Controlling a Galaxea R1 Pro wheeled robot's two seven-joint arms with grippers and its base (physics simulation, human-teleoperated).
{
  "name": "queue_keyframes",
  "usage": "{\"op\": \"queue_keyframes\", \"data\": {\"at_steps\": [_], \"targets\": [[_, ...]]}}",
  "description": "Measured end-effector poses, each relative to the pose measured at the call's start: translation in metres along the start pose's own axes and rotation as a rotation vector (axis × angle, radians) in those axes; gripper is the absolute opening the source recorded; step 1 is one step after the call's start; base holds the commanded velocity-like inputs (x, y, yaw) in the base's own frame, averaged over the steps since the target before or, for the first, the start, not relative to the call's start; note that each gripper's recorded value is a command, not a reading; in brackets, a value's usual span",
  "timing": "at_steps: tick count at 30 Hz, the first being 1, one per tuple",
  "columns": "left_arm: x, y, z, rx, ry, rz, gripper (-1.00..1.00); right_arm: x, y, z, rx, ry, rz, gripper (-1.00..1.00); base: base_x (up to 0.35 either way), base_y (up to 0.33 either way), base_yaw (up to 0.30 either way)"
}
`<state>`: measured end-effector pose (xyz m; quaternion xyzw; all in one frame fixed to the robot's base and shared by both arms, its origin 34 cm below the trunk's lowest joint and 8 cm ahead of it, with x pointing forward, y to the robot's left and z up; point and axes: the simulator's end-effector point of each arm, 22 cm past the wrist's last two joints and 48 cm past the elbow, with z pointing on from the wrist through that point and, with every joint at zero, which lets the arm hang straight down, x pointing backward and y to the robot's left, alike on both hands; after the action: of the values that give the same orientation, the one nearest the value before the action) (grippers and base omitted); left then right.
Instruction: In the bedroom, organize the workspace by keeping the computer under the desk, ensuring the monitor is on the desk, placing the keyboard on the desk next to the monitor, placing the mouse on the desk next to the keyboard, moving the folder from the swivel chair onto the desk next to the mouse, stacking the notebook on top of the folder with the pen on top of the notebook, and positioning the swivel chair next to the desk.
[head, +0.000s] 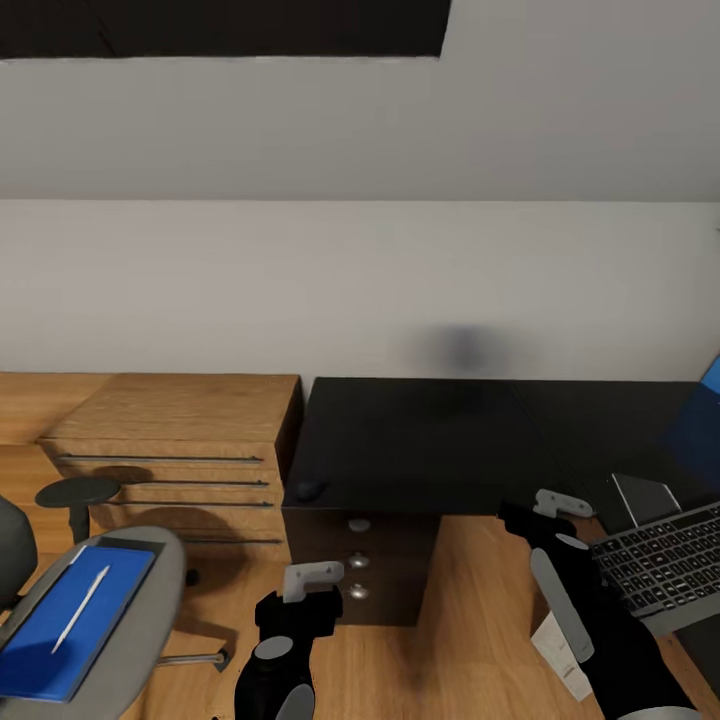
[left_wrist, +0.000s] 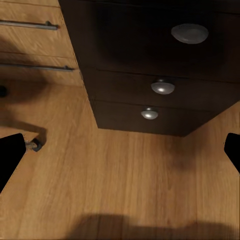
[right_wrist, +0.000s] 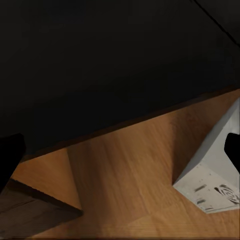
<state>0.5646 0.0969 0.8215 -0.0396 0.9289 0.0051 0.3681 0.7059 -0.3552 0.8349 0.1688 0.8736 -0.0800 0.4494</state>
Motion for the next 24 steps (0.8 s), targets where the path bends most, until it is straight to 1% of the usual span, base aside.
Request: {"op": "queue_keyframes", "data": {"at_steps": [3, 10, 14, 19, 24], "targets": [[0.000, 0.000, 0.000, 0.001, 0.001, 0.000, 1.00, 0.001, 0.002, 0.000, -0.003, 0.002, -0.001, 1.00, -0.128, 0.212, 0.000], [0.001, -0.001, 0.000, 0.002, 0.002, 0.002, 1.00, 0.004, 0.001, -0.001, 0.000, 0.005, -0.004, 1.00, -0.030, 0.038, 0.000], [0.001, -0.001, 0.000, 0.002, 0.003, 0.002, 1.00, 0.006, 0.002, -0.001, -0.003, 0.009, -0.002, 1.00, -0.157, 0.139, 0.000], [0.001, -0.002, 0.000, 0.003, 0.002, 0.003, 1.00, 0.016, 0.013, -0.001, -0.014, 0.028, 0.009, 1.00, -0.050, 0.039, 0.000], [0.001, -0.002, 0.000, 0.003, 0.001, 0.003, 1.00, 0.027, 0.013, 0.001, -0.011, 0.050, 0.006, 1.00, -0.006, 0.004, 0.000]]}}
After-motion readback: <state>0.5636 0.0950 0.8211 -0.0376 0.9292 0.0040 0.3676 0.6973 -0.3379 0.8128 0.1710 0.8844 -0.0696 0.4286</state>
